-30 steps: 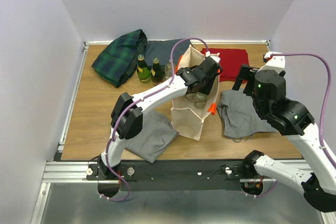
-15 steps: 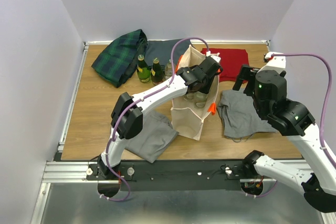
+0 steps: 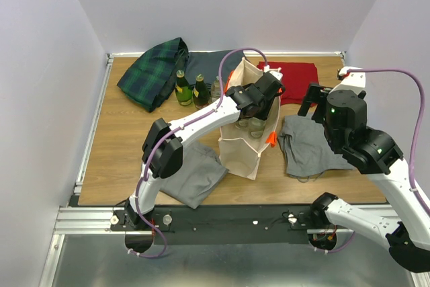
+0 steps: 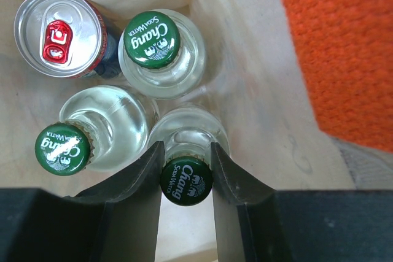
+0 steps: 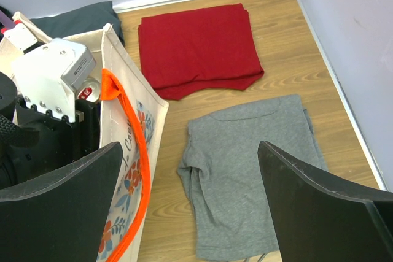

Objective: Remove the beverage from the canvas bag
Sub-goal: Take out the drink from the canvas bag.

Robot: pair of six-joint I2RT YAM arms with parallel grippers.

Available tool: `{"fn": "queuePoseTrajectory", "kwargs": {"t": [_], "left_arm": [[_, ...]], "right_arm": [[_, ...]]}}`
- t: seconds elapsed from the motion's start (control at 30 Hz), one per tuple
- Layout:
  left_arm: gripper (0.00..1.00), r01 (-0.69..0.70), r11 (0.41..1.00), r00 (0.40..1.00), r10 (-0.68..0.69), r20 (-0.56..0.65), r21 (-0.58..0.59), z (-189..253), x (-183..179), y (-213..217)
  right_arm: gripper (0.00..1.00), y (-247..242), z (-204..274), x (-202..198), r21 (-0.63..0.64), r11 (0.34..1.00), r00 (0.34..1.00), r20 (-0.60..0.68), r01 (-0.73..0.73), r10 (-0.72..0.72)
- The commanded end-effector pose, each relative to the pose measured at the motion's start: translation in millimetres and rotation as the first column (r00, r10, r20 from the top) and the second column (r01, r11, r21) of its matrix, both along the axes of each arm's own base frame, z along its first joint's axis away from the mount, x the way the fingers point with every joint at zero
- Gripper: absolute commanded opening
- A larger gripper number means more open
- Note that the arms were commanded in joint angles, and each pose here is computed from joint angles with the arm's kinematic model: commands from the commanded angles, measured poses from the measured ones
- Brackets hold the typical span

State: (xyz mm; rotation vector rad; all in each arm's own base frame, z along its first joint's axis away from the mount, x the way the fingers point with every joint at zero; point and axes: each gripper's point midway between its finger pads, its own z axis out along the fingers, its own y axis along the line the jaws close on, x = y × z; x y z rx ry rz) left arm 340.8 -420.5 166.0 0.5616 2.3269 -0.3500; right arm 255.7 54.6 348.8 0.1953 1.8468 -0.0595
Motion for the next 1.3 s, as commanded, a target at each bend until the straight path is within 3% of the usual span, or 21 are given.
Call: {"fn": "queuePoseTrajectory", "kwargs": {"t": [0.0,0.77,1.27], "left_arm": [[0.00,0.005,1.000,1.000,-0.005,0.010,-0.022,6,-1,0],[0.00,0.169,0.985,0.985,-0.168,0.043,-0.036,52,-20,2],[0.00,0.186,0.982,0.979,-0.185,0.087,-0.004,65,-20,14]], "right_arm": [[1.00,0,3,0,0.018,1.000,1.000,0.019,0.009,-0.009],[1.00,9,9,5,0.059,0.998,0.999,0.040,-0.017,0.014],[1.00,11,16,8,0.085,0.996,0.998,0.062,-0.006,0.001]]}}
